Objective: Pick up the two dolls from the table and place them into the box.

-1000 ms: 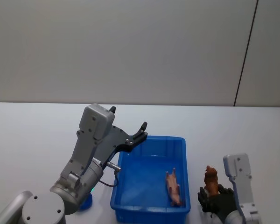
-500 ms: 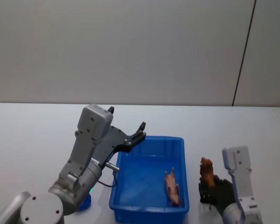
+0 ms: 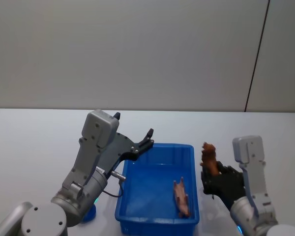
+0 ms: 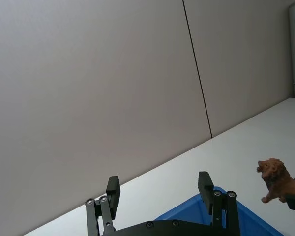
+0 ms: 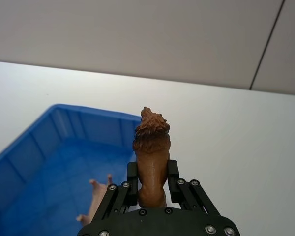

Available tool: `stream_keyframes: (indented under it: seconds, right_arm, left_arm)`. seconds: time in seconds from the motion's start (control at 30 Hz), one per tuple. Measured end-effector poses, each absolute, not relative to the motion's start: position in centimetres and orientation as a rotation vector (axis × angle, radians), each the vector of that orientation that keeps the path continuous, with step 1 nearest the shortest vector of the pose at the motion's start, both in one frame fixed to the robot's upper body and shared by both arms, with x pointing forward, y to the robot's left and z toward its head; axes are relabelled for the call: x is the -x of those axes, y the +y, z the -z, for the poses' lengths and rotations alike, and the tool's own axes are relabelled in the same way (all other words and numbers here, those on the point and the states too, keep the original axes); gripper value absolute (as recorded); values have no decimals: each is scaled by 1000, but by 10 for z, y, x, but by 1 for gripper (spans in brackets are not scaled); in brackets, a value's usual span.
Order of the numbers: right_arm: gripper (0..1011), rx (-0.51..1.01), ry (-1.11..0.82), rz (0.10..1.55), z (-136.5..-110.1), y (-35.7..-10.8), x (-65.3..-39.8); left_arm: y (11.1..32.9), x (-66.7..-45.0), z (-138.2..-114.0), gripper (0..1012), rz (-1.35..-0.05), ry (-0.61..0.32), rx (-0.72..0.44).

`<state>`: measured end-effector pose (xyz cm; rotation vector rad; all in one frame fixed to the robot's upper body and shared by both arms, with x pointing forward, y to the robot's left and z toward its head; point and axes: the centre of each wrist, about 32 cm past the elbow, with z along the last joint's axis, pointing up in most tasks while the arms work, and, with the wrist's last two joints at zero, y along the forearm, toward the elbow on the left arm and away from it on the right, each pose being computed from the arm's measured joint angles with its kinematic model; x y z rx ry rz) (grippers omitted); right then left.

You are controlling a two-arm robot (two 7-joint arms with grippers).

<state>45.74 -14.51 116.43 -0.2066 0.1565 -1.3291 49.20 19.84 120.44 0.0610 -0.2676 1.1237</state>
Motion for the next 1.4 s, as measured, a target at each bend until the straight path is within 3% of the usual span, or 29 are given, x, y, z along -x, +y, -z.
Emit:
stream_keyframes:
  seconds: [0.6, 1.13, 1.3, 1.4]
  right_arm:
    - [357, 141, 138, 1156, -1171, -126, -481]
    - [868, 136, 131, 1161, -1169, -118, -489]
    - [991, 117, 109, 1183, -1171, -120, -488]
    - [1001, 98, 90, 1204, -1173, -123, -486]
  left_arm:
    - [198, -492, -1204, 1001, -1124, -268, -61]
    - [198, -492, -1204, 1002, -1124, -268, -61]
    - [198, -492, -1204, 1002, -1124, -268, -61]
    - [198, -492, -1204, 1002, -1124, -268, -61]
